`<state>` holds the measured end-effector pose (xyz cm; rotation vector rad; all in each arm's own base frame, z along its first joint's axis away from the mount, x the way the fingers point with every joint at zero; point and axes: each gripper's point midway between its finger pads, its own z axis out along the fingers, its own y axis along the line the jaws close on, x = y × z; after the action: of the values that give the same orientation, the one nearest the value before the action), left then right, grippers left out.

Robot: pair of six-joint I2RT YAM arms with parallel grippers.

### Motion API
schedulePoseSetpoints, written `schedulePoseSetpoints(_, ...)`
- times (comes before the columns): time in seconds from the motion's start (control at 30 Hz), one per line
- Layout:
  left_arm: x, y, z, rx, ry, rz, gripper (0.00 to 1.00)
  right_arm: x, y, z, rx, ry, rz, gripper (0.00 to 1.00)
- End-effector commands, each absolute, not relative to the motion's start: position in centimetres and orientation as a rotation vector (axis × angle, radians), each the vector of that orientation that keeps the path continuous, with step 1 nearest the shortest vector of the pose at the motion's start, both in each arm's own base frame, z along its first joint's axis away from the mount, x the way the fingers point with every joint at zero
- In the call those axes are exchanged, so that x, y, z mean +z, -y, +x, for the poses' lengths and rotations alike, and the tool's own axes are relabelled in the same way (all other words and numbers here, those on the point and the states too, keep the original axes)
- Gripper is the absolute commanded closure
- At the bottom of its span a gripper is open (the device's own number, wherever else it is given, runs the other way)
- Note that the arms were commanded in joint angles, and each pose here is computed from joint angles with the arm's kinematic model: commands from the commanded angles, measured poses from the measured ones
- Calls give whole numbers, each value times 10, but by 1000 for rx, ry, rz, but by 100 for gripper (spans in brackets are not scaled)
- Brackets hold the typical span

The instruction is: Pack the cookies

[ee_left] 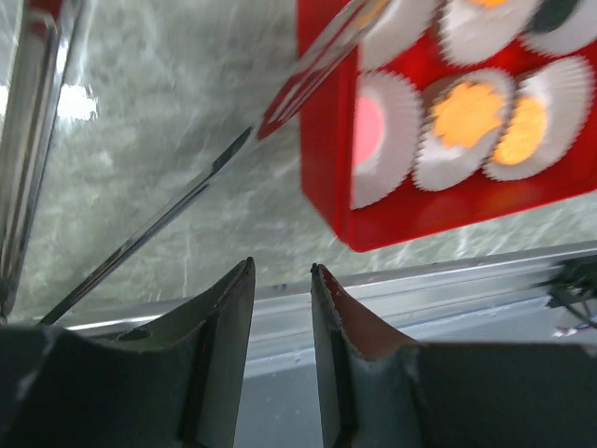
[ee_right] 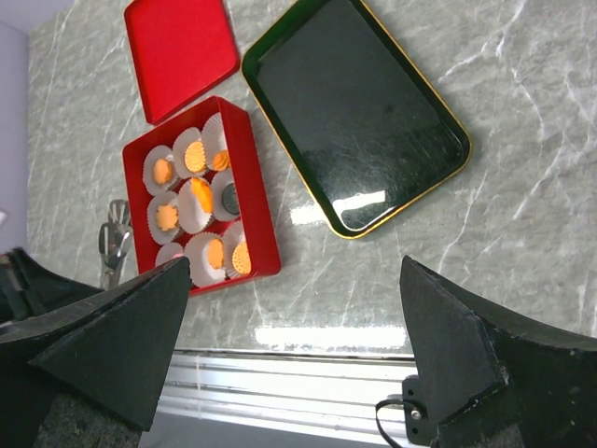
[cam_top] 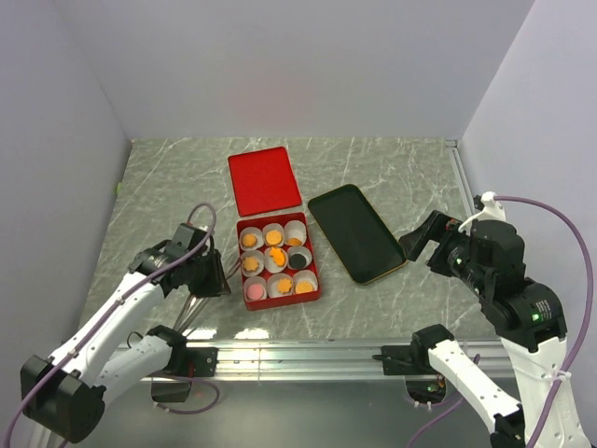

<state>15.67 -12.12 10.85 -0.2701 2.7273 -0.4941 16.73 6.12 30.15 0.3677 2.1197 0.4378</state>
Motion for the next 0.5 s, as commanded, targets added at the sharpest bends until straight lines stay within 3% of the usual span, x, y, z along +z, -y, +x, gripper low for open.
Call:
schedulePoseSetpoints(0.0,98,128,156,-524,-2768,-257,63,305,-63,172,456,-2089,379,0)
schedulePoseSetpoints(0.47,82,104,187,-176,-2836,-430,62,314,-62,171,464,-2068,398,0)
